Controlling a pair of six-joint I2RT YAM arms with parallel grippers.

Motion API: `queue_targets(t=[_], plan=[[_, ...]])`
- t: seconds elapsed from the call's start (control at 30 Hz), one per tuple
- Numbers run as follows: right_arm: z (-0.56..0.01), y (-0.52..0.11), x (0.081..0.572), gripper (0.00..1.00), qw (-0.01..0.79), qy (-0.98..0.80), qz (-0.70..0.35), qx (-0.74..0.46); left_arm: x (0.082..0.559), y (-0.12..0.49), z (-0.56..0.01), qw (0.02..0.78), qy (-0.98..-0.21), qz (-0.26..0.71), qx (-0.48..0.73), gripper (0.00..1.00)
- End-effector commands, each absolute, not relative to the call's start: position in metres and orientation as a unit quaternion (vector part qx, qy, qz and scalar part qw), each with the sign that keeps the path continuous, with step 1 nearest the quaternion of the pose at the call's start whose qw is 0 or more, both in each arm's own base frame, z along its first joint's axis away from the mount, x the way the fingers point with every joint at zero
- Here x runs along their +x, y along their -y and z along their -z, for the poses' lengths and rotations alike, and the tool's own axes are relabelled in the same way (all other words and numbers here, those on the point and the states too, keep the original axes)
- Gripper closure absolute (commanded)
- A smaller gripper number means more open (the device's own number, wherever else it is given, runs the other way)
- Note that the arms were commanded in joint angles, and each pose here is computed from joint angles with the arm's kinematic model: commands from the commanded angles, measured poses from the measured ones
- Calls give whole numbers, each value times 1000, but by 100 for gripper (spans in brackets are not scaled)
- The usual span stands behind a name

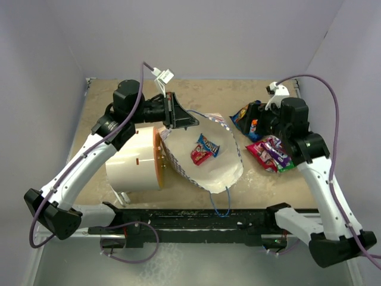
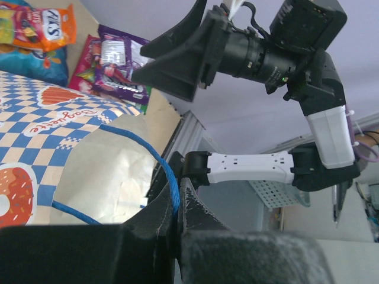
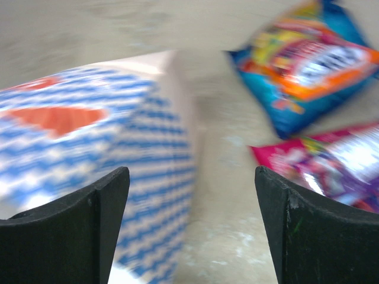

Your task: Take the snacks out of the paper bag

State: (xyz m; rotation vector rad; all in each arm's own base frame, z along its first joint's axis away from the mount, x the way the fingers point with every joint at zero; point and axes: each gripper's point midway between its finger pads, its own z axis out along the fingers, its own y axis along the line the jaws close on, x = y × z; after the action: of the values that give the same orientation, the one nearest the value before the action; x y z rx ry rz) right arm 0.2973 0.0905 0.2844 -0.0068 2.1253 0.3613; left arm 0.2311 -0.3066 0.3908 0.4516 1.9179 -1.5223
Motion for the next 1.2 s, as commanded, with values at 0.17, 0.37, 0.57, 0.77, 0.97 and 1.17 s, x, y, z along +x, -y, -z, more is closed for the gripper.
queue_targets(t=[0.17,0.37,0.57,0.77,0.97,1.17], plan=[[-362,-186,209,18,558,-707,-369,-227,212,308,-412,335,-687,620,176,100],[-340,-220,189,25,508,-713,-376,-304,215,308,-411,334,-692,617,170,100],[-298,-248,197,26,490,-762,-298,-302,219,309,-418,340,-695,609,176,100],[-247,-248,217,45,498,-801,-198,-267,216,309,-421,337,-691,612,183,100],[-217,-263,228,52,534,-784,-135,-288,215,310,-421,332,-692,613,188,100],[-192,-262,241,50,571,-745,-85,-334,212,311,-421,326,-691,615,194,100]])
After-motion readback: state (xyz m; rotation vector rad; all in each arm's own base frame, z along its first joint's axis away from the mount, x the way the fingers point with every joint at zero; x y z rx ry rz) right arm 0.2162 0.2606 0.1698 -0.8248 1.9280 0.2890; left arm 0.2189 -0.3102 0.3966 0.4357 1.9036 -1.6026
